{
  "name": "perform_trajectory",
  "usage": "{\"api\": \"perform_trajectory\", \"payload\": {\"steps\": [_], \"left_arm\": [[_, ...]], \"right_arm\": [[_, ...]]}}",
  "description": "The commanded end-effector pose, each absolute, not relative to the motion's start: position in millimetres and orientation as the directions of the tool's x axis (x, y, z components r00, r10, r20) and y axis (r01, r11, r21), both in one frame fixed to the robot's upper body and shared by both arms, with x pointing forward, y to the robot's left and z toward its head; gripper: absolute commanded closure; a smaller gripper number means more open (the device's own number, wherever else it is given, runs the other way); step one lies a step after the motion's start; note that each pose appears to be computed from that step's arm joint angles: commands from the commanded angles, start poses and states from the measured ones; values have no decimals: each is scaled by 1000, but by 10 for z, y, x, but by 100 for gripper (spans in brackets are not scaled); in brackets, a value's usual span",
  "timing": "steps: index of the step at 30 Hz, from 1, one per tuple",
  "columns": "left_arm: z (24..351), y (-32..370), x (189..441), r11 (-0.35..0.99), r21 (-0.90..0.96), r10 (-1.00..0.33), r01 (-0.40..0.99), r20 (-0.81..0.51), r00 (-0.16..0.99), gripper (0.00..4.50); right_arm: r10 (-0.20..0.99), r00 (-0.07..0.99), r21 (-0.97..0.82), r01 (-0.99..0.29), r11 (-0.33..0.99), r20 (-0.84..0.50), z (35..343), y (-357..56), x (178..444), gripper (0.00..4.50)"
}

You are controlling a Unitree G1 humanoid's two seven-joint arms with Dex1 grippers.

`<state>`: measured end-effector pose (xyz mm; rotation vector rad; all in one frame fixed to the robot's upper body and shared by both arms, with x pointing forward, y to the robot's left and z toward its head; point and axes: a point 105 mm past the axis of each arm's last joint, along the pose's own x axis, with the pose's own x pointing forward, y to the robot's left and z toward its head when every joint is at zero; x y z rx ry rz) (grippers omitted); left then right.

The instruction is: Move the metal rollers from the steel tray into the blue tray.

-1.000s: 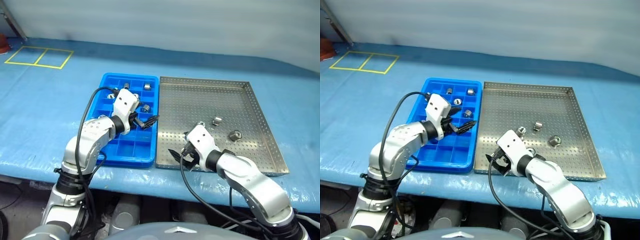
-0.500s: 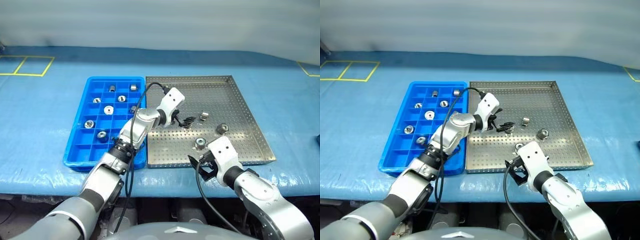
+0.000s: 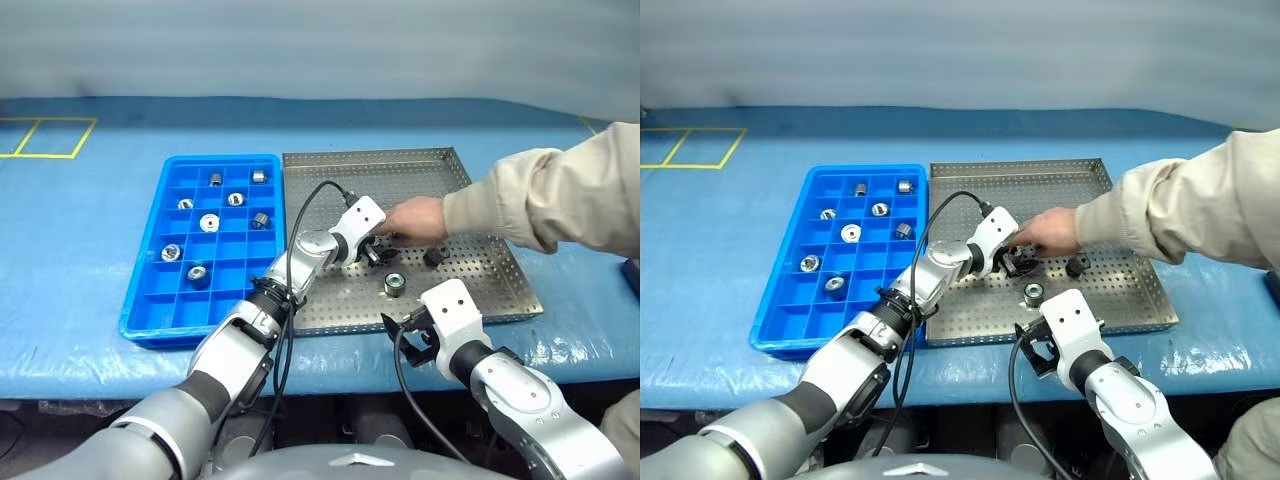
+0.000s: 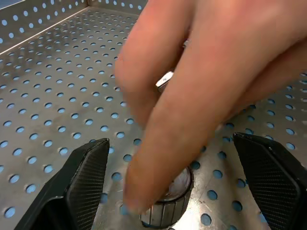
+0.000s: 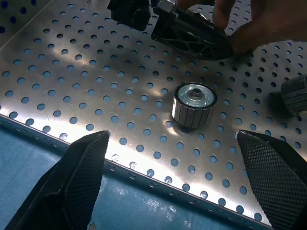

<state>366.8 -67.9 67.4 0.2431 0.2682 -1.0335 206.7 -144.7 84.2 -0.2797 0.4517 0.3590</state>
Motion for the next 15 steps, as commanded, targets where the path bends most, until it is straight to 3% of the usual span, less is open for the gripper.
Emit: {"api": "perform_trajectory", "payload": {"steps": [1,15], "left_arm": [[823,-750,3686,474,98,-828,875,-289,481,3],[819,-694,3704,481,108,-820,870,-295,490,3]], "right_arm": [[279,866,-204,-387,899,-415,985,-1429,2079,0],[300,859,-203,-408,890,-414,987,-1407,2120,0]]}}
